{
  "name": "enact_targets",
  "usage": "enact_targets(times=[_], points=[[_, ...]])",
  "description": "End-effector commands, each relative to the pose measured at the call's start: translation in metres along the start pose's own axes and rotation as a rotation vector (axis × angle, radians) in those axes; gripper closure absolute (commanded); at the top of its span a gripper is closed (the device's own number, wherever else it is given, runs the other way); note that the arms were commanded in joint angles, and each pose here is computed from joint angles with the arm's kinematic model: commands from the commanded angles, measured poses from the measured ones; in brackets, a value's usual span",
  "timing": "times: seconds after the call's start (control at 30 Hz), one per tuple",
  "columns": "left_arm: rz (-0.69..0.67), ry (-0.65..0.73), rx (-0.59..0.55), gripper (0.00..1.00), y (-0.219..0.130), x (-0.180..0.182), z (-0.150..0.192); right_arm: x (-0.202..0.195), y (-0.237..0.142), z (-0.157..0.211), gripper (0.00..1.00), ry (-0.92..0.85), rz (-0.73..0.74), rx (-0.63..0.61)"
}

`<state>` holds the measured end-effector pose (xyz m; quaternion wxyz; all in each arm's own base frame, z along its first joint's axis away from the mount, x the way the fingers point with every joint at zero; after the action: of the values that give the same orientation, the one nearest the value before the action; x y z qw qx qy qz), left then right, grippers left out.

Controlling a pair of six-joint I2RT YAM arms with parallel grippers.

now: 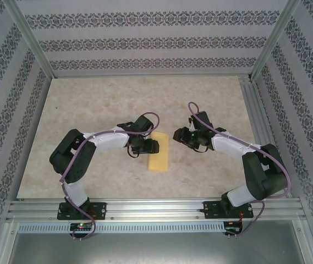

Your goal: Fold a paper plane with a square sheet of paper (fold left side to right side)

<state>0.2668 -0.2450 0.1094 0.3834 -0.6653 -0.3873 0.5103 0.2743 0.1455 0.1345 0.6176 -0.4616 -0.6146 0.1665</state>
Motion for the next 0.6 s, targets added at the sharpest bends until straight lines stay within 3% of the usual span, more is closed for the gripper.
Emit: enact_targets(times=[0.0,0.57], points=[[-0.023,0.001,0.026,0.33,0.008,-0.004,0.004,-0.001,-0.002,0.000,0.51,-0.019,0.006,-0.018],[-0.033,0.028,0.047,0.31,0.013,-0.014,0.001,-0.002,0.001,0.002,0.51,-0.010,-0.009,-0.006]])
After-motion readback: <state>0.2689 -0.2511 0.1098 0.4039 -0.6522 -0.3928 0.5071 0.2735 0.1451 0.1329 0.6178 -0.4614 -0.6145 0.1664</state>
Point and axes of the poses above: each hand's point on the last joint's axis, 136 mm out from that joint toward the fingers, its own y axis out along the fingers, its own x axis along the line the jaws close on, z = x × y, the point moved 9 cm from there along -y, back along the fingers, and after that the axes turned 5 degrees about y, right-handed, at the moved point
